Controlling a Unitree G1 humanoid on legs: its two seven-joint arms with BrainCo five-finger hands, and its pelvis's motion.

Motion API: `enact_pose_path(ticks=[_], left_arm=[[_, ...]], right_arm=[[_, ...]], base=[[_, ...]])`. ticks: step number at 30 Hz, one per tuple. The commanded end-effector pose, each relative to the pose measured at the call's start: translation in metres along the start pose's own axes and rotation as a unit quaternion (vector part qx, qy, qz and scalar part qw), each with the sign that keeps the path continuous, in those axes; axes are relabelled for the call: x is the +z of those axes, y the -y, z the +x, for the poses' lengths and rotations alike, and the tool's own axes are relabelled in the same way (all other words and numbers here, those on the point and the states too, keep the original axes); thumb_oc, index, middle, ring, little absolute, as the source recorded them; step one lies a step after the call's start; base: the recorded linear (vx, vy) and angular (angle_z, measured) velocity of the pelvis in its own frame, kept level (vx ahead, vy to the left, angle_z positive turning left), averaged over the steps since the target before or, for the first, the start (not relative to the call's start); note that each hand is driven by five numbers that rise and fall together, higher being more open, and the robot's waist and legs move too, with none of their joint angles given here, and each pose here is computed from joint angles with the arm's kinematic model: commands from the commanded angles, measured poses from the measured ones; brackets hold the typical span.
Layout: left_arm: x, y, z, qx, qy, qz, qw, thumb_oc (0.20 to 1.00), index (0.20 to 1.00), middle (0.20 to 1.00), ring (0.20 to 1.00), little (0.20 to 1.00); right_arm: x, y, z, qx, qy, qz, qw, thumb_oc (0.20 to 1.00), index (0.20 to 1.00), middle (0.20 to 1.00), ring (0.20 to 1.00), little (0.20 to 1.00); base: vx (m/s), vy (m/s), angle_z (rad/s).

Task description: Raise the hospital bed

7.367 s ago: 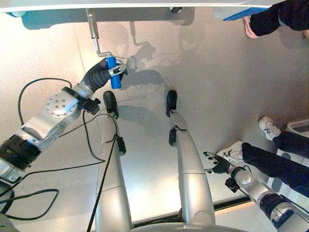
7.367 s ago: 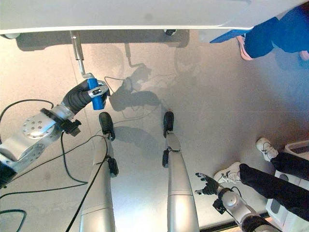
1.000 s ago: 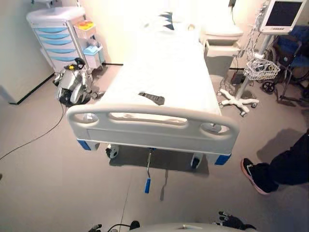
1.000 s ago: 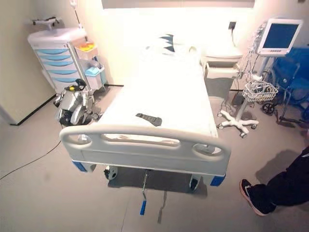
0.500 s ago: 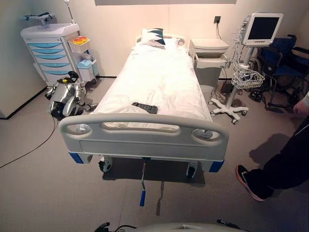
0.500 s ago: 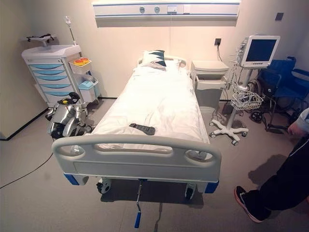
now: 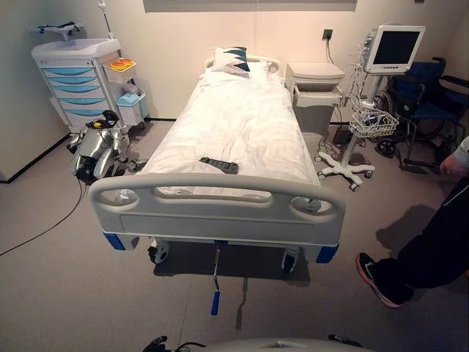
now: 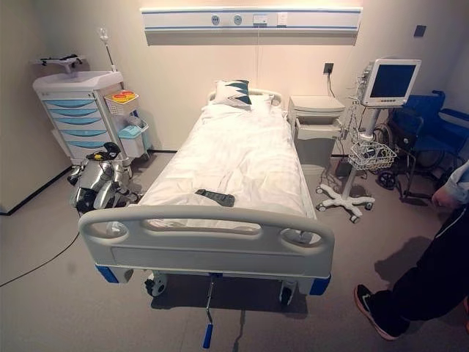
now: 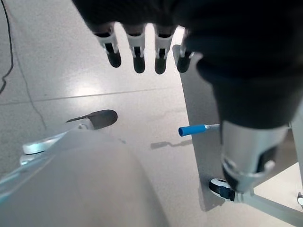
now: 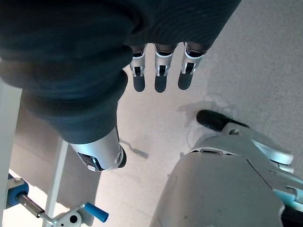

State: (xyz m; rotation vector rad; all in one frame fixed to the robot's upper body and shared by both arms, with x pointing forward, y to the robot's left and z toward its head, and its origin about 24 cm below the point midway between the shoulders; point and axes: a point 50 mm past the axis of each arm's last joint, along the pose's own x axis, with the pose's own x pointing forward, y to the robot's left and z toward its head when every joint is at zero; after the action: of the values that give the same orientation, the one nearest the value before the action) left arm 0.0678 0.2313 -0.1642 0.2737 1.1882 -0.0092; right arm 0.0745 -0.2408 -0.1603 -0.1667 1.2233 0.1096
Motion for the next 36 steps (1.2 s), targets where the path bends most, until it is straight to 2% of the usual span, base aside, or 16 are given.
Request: enact_pose_path(ticks=[1, 36], left_arm=[[0.0174, -0.0077, 0.0045, 0.008, 0.015, 0.027, 0.999, 1.000, 1.000, 1.000, 1.000, 1.000], [0.0083, -0.0061, 0.0032, 0.000, -0.004, 0.028, 1.000, 1.000, 1.000, 1.000, 1.000, 1.000]], right_arm=[[0.0238, -0.0121, 0.0071, 0.015, 0.025, -0.023, 0.999, 1.000, 1.000, 1.000, 1.000, 1.000], [0.0259, -0.0160, 0.0083, 0.023, 0.022, -0.036, 0.999, 1.000, 1.000, 1.000, 1.000, 1.000]], base=[[0.00, 0.000, 0.00], [0.00, -0.002, -0.02]])
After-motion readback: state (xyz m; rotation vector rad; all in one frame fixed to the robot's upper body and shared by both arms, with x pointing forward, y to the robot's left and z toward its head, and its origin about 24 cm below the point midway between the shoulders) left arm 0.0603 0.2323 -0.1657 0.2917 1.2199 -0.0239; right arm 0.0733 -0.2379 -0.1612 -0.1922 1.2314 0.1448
